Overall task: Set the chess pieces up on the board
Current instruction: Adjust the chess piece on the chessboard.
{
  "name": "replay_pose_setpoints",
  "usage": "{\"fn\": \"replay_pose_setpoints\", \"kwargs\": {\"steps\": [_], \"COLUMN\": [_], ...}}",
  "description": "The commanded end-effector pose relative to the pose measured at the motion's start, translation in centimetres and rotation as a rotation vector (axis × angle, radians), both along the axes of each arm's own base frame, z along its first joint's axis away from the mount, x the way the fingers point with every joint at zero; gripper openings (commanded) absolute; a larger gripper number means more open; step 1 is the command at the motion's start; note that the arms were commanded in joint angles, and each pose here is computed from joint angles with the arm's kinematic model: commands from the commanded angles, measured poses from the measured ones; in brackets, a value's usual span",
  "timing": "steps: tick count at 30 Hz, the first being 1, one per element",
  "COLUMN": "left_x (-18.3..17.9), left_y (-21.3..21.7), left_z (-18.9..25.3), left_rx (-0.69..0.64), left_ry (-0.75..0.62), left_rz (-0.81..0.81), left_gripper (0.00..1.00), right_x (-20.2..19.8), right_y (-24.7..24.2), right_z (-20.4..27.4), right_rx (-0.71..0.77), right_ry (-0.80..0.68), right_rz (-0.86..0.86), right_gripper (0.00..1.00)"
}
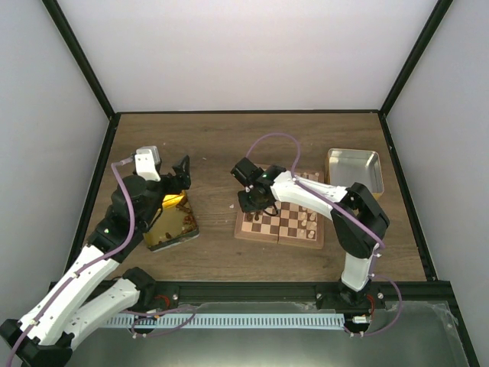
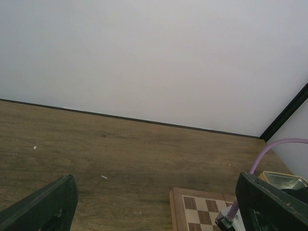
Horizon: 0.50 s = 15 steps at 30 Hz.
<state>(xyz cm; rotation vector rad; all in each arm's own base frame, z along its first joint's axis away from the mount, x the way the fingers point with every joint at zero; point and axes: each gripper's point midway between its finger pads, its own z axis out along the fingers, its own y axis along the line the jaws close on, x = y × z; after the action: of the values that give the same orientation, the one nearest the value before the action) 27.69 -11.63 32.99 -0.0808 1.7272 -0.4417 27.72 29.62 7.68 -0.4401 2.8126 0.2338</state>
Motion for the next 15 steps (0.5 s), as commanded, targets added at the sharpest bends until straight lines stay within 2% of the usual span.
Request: {"fn": "replay_pose_setpoints", "kwargs": {"steps": [1,5,15], "left_x": [-0.1,-0.1,-0.1], "left_y": [0.1,0.1,0.3], "left_z": [0.6,0.5,0.5], "left_rx": [-0.012,-0.009,-0.005], "left_ry": [-0.021,-0.019,-0.018], "left_rz": [0.003,0.003,0.009], "left_gripper": [0.92,0.92,0.92], "right_x": [1.1,1.1,1.0], "right_y": [0.8,1.0,-0.1], "right_z": [0.5,0.2,0.2], "right_rx": [0.024,0.042,-0.019], "right_ry": [-0.043,-0.048,-0.051], "right_rz": [-0.024,-0.035,-0.026], "right_gripper": [0.12,0.12,0.12]}}
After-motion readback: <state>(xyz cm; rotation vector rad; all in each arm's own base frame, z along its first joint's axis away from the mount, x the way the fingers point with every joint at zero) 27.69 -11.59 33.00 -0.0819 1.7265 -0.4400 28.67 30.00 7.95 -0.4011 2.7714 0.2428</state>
